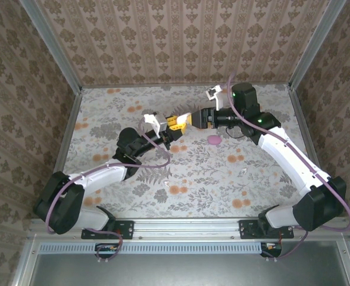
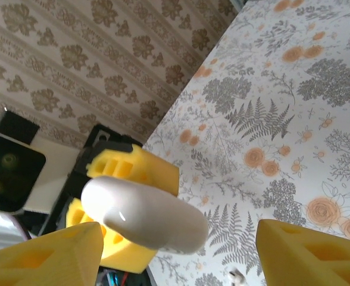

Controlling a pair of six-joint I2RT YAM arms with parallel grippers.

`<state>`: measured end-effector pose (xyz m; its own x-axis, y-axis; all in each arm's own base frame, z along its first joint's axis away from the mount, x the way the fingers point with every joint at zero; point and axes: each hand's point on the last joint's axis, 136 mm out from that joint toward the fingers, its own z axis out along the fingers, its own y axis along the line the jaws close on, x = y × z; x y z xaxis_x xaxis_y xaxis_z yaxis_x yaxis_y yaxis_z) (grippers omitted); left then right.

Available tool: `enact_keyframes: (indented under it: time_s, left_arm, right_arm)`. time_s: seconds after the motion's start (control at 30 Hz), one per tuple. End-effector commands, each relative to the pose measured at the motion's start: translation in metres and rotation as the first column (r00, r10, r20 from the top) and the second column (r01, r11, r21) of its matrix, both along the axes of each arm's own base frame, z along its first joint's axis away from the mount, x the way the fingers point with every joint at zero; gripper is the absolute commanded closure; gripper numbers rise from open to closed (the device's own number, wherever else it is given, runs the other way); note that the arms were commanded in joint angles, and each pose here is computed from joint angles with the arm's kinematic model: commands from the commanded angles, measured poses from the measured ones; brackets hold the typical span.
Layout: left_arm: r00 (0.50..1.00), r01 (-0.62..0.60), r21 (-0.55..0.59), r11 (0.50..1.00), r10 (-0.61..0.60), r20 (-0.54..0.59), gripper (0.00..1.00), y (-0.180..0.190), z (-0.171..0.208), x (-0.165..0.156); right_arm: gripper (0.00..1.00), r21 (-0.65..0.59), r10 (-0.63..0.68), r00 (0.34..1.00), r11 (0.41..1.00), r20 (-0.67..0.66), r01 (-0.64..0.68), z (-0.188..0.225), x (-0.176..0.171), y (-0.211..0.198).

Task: Insert the wireless bluetooth earbuds into the charging case

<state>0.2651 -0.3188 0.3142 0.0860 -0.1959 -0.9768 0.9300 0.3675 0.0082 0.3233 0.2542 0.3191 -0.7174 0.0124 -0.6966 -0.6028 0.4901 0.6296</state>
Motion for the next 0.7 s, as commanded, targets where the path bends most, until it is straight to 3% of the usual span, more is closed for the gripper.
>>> enact_keyframes:
  time_s: [0.0, 0.43, 0.67]
  left_arm:
    - [0.998, 0.018, -0.029, 0.999, -0.016, 0.064, 0.87, 0.002, 0.020, -0.008]
    - [0.997, 0.063, -0.021, 0.998, -0.062, 0.056, 0.87, -0.002, 0.020, -0.014]
    - [0.995, 0.076, -0.021, 0.997, -0.075, 0.059, 0.87, -0.003, 0.023, -0.016]
  right_arm:
    - [0.29, -0.019, 0.071, 0.997, 0.997, 0.031, -0.070, 0.001, -0.014, 0.000]
    - [0.33, -0.025, -0.111, 0.994, 0.993, 0.023, 0.112, 0.001, 0.020, -0.011]
    - [0.35, -0.012, -0.141, 0.989, 0.990, 0.042, 0.142, 0.010, 0.028, -0.014]
